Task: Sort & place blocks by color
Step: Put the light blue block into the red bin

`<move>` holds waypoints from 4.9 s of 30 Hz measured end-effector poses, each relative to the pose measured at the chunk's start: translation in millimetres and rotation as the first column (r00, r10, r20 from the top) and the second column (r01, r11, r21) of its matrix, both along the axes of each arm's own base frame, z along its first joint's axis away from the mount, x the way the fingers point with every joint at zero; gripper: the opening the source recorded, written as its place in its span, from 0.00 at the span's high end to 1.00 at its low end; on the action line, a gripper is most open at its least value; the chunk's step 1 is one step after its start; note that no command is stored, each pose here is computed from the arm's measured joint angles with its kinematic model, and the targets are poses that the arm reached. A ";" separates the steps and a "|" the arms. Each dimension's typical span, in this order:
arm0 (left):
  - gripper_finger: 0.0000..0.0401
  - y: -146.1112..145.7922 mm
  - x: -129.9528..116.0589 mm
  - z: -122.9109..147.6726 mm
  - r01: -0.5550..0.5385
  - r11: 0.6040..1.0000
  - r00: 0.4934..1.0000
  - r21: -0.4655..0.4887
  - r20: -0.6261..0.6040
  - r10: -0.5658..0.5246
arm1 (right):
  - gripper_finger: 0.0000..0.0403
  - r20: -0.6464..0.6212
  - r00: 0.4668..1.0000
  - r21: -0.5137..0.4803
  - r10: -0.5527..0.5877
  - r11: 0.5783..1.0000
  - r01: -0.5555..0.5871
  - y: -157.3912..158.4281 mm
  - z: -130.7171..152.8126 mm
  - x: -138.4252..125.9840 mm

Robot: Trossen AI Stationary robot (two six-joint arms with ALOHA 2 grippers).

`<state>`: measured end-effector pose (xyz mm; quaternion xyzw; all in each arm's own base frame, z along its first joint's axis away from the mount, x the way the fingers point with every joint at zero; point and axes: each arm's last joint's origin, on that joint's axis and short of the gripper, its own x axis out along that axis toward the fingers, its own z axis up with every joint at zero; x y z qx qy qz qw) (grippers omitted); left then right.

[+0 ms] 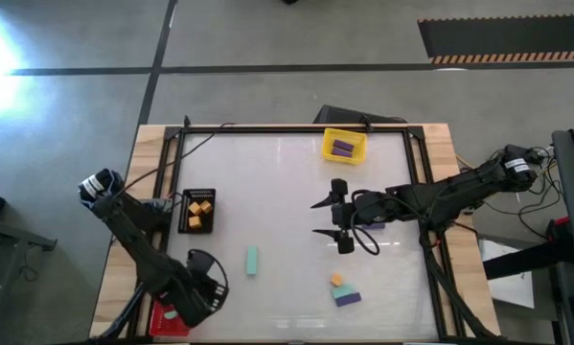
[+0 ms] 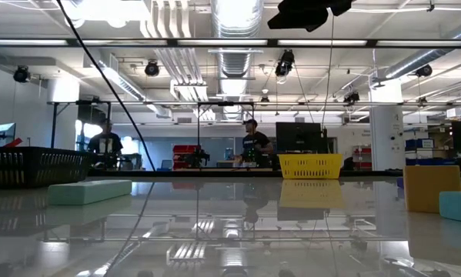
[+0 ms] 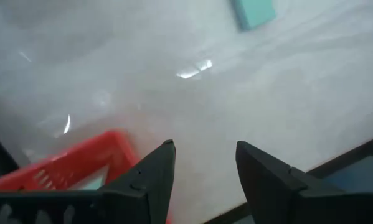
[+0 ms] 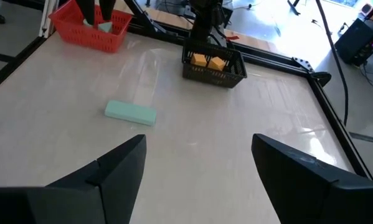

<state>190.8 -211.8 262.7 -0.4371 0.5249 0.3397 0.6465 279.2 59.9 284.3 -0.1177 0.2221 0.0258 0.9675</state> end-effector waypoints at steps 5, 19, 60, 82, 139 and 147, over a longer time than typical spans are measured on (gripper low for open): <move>0.61 7.8 18.1 -4.4 0.031 1.000 0.999 0.001 0.034 -0.031 | 0.30 0.000 1.000 0.000 0.000 1.000 0.000 0.0 0.0 0.0; 0.61 29.4 67.0 -20.8 0.132 0.990 0.985 0.041 0.106 -0.136 | 0.30 -0.001 1.000 -0.003 0.001 1.000 -0.001 0.0 -0.2 -0.1; 0.36 67.2 106.0 -98.2 -0.108 0.979 0.992 0.173 0.090 0.093 | 0.30 -0.009 1.000 -0.035 0.017 0.999 -0.017 0.0 -0.8 -0.4; 0.36 63.8 110.5 -110.5 -0.112 0.979 0.993 0.171 0.053 0.105 | 0.30 -0.009 1.000 -0.035 0.016 0.999 -0.017 0.0 -0.8 -0.4; 0.71 34.5 54.3 8.6 0.057 0.998 0.973 0.010 0.225 -0.058 | 0.30 -0.026 1.000 -0.029 0.011 0.999 -0.012 -0.2 -2.3 -1.3; 0.71 4.0 -6.9 19.3 -0.100 0.986 0.992 -0.137 0.069 0.110 | 0.30 -0.026 1.000 -0.029 0.011 1.000 -0.012 -0.3 -2.3 -1.2</move>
